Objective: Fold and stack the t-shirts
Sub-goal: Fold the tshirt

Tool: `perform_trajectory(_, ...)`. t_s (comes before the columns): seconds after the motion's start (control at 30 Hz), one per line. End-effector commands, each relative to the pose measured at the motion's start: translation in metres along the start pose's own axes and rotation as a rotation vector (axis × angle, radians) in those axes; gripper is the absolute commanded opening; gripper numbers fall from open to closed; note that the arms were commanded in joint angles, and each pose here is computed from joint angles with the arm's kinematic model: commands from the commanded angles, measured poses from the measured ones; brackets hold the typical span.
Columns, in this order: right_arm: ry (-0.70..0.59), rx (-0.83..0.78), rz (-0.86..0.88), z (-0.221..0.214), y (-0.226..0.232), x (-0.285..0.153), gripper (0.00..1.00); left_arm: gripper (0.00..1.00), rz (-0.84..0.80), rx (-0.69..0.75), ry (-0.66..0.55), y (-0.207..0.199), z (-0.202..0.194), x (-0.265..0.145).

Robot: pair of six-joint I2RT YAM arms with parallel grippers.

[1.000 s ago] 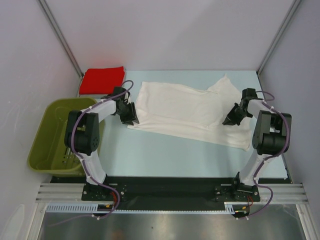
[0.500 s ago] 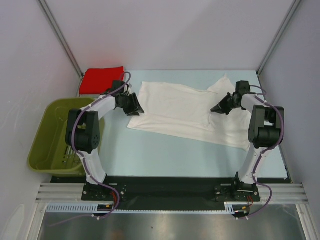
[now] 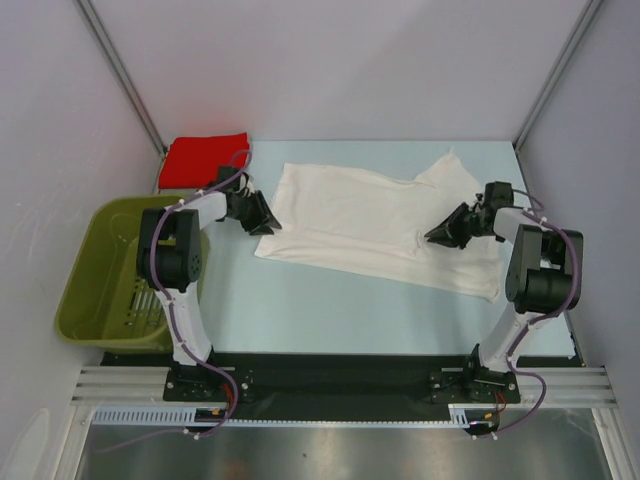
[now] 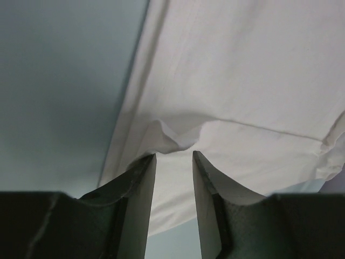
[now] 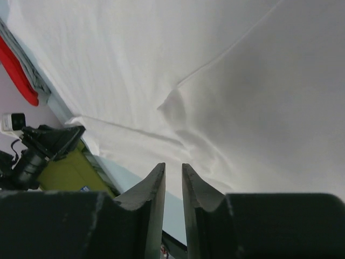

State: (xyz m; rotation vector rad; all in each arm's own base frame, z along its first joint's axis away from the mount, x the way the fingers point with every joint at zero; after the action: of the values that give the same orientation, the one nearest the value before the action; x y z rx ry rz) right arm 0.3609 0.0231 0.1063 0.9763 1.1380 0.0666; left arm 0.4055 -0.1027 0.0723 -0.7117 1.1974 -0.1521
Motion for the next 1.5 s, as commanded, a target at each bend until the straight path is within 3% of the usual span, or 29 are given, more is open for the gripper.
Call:
perform_trajectory(0.0, 0.016, -0.075, 0.138, -0.012, 0.021, 0.004, 0.25, 0.41, 0.14, 0.034, -0.014, 0.028, -0.002, -0.003)
perform_trajectory(0.13, 0.051, -0.084, 0.139, -0.011, 0.02, 0.026, 0.27, 0.41, 0.173, 0.068, -0.05, 0.023, 0.001, -0.022)
perform_trajectory(0.4, 0.091, -0.08, 0.22, 0.009, 0.015, 0.067, 0.28, 0.42, 0.057, 0.129, -0.166, -0.028, -0.003, -0.085)
perform_trajectory(0.5, 0.081, -0.096, 0.24, 0.02, 0.024, 0.074, 0.33, 0.44, -0.005, 0.145, -0.198, -0.042, -0.008, -0.104)
perform_trajectory(0.7, -0.06, -0.116, 0.194, 0.047, 0.058, 0.033, 0.54, 0.51, -0.096, 0.171, -0.314, -0.065, 0.01, -0.11)
perform_trajectory(0.83, -0.143, -0.095, 0.064, 0.058, 0.049, -0.011, 0.7, 0.49, -0.104, 0.133, -0.251, -0.064, 0.009, -0.091)
perform_trajectory(0.9, -0.186, -0.108, 0.001, 0.056, 0.047, -0.034, 0.73, 0.51, -0.055, 0.128, -0.22, -0.056, -0.004, -0.083)
perform_trajectory(0.93, -0.158, -0.08, -0.056, 0.047, 0.038, -0.042, 0.75, 0.54, -0.039, 0.128, -0.207, -0.053, -0.01, -0.082)
perform_trajectory(0.97, -0.164, -0.081, -0.086, 0.043, 0.035, -0.052, 0.79, 0.64, -0.026, 0.127, -0.201, -0.049, -0.015, -0.084)
perform_trajectory(1.07, -0.161, -0.08, -0.171, 0.012, 0.017, -0.077, 0.85, 0.68, 0.048, 0.121, -0.183, -0.034, -0.035, -0.094)
perform_trajectory(1.27, -0.199, 0.043, -0.32, -0.059, -0.041, -0.12, 0.91, 0.65, 0.183, 0.033, -0.192, 0.001, -0.067, -0.1)
perform_trajectory(1.47, -0.193, 0.217, -0.447, -0.085, -0.09, -0.109, 0.83, 0.65, 0.203, -0.079, -0.184, 0.014, -0.072, -0.078)
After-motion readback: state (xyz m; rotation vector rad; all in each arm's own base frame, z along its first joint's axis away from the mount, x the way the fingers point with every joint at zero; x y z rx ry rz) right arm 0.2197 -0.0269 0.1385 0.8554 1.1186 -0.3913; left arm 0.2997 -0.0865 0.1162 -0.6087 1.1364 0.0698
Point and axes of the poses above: each gripper's point midway between its finger pads, its own x axis out along the fingers, its own y axis along the line the jaws close on, z = x × y, the point moved 6 cm from there along -x, back along the fingers, and after that the axes turned 4 degrees about -x, right-handed, at the moved point
